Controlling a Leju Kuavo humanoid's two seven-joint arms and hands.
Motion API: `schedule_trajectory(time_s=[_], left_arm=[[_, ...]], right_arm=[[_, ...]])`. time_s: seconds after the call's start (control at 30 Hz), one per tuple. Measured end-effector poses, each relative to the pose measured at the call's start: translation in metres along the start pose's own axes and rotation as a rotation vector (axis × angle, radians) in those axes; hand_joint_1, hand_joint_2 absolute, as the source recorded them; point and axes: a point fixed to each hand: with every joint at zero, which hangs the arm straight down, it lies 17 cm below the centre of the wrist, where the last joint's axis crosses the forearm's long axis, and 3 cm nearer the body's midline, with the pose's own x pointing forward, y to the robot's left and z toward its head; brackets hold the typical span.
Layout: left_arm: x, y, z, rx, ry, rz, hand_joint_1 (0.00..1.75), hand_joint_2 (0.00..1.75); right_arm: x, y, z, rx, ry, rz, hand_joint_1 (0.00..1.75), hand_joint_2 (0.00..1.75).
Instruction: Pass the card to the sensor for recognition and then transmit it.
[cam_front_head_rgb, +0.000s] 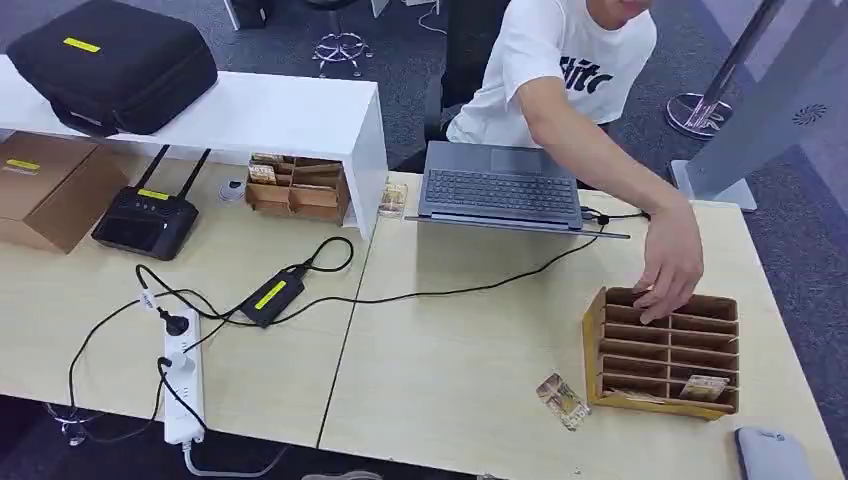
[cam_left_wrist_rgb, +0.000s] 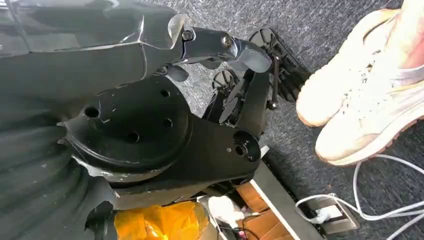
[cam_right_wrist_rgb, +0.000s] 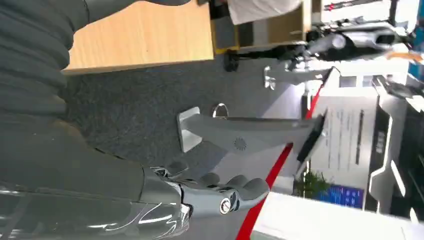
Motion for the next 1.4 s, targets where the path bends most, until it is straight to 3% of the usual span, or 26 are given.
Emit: schedule_trajectory(time_s=[0.13, 0.27, 0.43, 0.53, 0.63, 1.07, 1.3, 1.4], left_arm=[[0.001, -0.002, 0.0, -0.007, -0.004, 0.0, 0.0, 1.75], [0.001, -0.002, 0.0, -0.009, -0.005, 0.001, 0.0, 1.75], [0.001, -0.002, 0.0, -0.007, -0.008, 0.0, 0.0, 1.75], [0.001, -0.002, 0.0, -0.005, -0.007, 0.001, 0.0, 1.75], [0.001, -0.002, 0.0, -0.004, -0.007, 0.0, 0.0, 1.75], [0.001, -0.001, 0.0, 0.003, -0.007, 0.002, 0.0, 1.75], [-0.001, 0.0, 0.0, 0.008, 0.006, 0.002, 0.0, 1.75], [0.0, 0.001, 0.0, 0.009, 0.01, 0.003, 0.0, 1.75]], right_arm=[[-0.004, -0.059, 0.02, -0.161, -0.029, -0.077, 0.0, 1.75], [-0.036, -0.107, 0.051, -0.346, 0.013, -0.109, 0.0, 1.75], [-0.109, -0.149, 0.132, -0.623, 0.126, -0.215, 0.0, 1.75], [-0.152, -0.147, 0.192, -0.747, 0.2, -0.279, 0.0, 1.75], [-0.179, -0.14, 0.226, -0.808, 0.271, -0.315, 0.0, 1.75], [-0.232, -0.117, 0.304, -0.969, 0.471, -0.356, 0.0, 1.75], [-0.271, -0.082, 0.362, -1.022, 0.712, -0.347, 0.0, 1.75], [-0.293, -0.055, 0.402, -1.049, 0.884, -0.347, 0.0, 1.75]])
